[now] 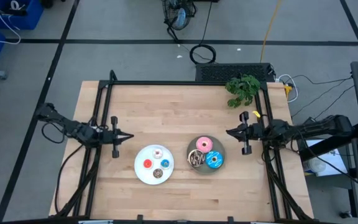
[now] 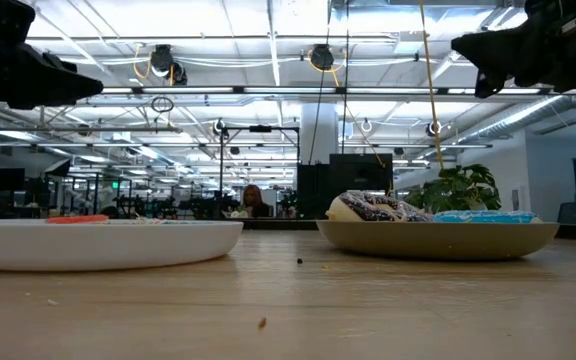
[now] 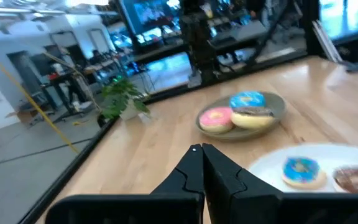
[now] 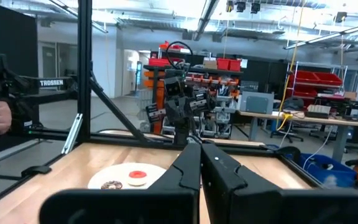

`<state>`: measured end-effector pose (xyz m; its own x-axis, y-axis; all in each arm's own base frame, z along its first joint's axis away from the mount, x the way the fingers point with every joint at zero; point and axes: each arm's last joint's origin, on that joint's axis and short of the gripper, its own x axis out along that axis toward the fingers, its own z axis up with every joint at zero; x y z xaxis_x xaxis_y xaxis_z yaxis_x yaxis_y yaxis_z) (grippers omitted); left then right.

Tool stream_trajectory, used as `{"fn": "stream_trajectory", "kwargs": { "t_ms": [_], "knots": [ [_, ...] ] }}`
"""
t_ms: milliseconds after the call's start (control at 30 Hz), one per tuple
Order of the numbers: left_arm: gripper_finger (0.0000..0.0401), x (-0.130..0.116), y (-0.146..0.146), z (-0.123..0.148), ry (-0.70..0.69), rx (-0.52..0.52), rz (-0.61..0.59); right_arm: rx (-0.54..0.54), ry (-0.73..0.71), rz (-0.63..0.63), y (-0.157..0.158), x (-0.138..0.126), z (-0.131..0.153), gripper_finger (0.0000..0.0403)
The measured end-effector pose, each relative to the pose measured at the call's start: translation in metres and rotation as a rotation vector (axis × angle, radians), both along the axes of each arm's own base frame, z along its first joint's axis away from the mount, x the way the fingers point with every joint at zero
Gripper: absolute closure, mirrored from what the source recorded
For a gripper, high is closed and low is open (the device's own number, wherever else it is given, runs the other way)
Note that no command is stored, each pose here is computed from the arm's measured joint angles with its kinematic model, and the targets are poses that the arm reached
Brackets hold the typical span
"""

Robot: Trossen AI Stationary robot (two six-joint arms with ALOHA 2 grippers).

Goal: Pick & Place donuts
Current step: Return to Home Position

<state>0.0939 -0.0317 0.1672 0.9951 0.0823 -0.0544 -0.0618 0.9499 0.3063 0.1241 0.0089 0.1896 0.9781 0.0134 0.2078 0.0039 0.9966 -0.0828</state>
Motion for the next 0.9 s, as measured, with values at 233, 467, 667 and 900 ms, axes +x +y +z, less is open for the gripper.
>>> {"fn": "stream_trajectory", "kwargs": {
  "t_ms": [233,467,667,900],
  "knots": [
    [0.0399,-0.005,0.003,0.006,0.009,-0.046,-0.128,-0.015,0.011,0.098,0.002,-0.007,0.0,0.0403],
    [0.0398,-0.004,0.009,0.006,0.022,-0.113,-0.204,-0.003,0.04,0.169,0.003,-0.007,-0.003,0.0403],
    [0.0398,-0.003,0.013,0.005,0.031,-0.142,-0.211,-0.003,0.044,0.168,0.003,-0.007,-0.004,0.0403],
    [0.0398,-0.002,0.015,0.005,0.034,-0.163,-0.206,-0.003,0.04,0.164,0.003,-0.007,-0.003,0.0403]
  ]
}}
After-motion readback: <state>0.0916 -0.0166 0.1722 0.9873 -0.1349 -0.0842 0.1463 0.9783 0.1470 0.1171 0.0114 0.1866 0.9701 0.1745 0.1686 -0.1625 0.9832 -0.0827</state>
